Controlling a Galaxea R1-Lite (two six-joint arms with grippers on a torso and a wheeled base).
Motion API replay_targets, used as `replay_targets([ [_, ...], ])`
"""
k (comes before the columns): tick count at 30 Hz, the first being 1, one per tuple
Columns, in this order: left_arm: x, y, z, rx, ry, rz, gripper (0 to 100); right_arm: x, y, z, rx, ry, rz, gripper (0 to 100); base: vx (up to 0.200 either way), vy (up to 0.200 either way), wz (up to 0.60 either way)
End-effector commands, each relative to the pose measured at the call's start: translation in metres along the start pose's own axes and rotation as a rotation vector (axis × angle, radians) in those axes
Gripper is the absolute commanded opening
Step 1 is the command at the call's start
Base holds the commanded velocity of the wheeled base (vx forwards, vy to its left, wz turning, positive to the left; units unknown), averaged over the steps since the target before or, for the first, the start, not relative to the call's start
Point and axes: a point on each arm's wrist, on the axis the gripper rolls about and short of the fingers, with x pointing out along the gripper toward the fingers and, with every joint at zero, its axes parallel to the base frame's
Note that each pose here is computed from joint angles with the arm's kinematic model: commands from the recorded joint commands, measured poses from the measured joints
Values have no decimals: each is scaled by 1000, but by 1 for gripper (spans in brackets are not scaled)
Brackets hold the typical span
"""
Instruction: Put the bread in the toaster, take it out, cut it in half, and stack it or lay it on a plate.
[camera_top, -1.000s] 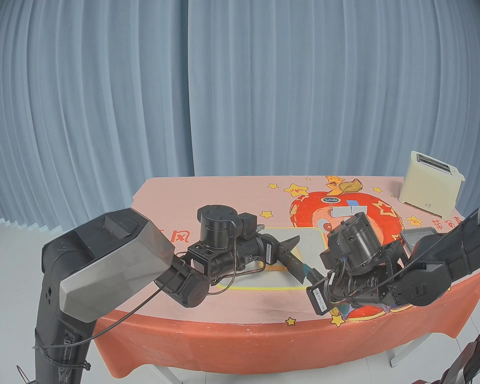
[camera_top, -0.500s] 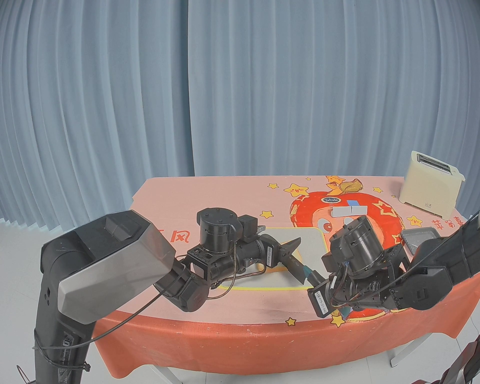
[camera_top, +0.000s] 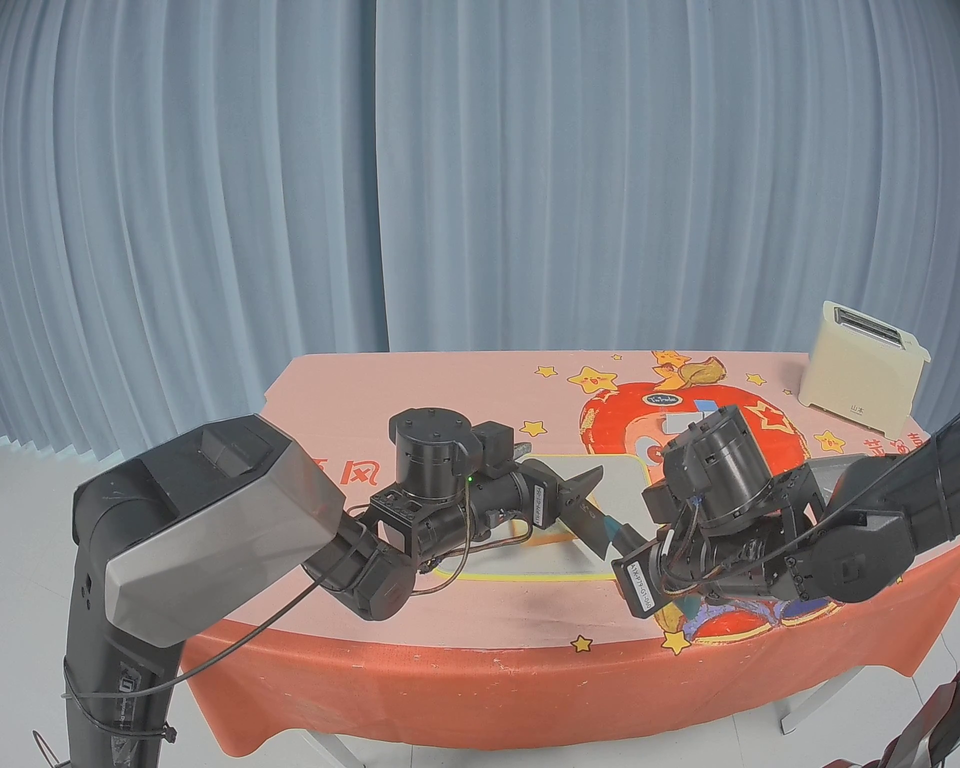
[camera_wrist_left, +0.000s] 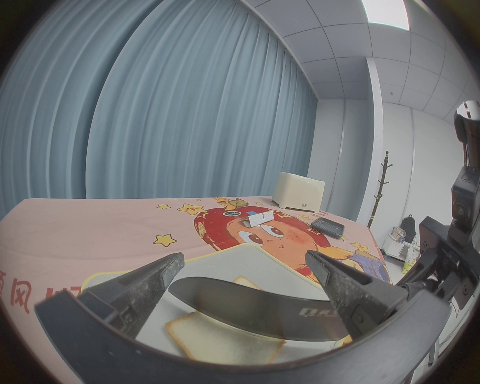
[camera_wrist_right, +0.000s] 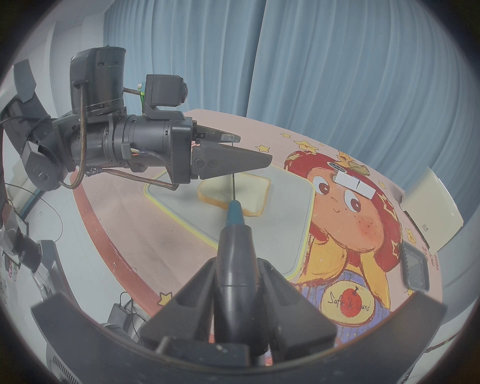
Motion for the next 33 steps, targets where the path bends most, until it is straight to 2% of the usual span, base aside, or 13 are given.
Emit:
replay_targets([
  [1,0,0,0,-1,2,0,100,2,1,-6,-6,13,0,0,0,0,0],
  [4,0,0,0,-1,2,0,100,5,1,-13,-10,34,-1,0,0,0,0],
  [13,0,-1,-1,-1,3,-1,100,6,2,-17,-16,47,2,0,0,0,0],
  [16,-2,0,4,3,-11,1,100,7,4,-21,-25,59,5,0,0,0,0],
  [18,-3,5,8,0,-19,12,100,6,4,-21,-24,58,5,0,0,0,0],
  [21,-1,21,19,0,-59,36,100,6,4,-20,-24,54,5,0,0,0,0],
  [23,2,27,23,-26,-65,47,100,6,4,-20,-28,57,6,0,0,0,0],
  [24,3,29,20,-48,-47,51,100,6,4,-20,-28,57,6,0,0,0,0],
  [26,4,30,14,-71,-16,57,100,6,4,-20,-28,55,6,0,0,0,0],
  [31,5,28,11,-72,-10,53,100,6,5,-19,-26,51,6,0,0,0,0],
  [33,5,23,8,-72,2,45,100,6,5,-19,-27,53,6,0,0,0,0],
])
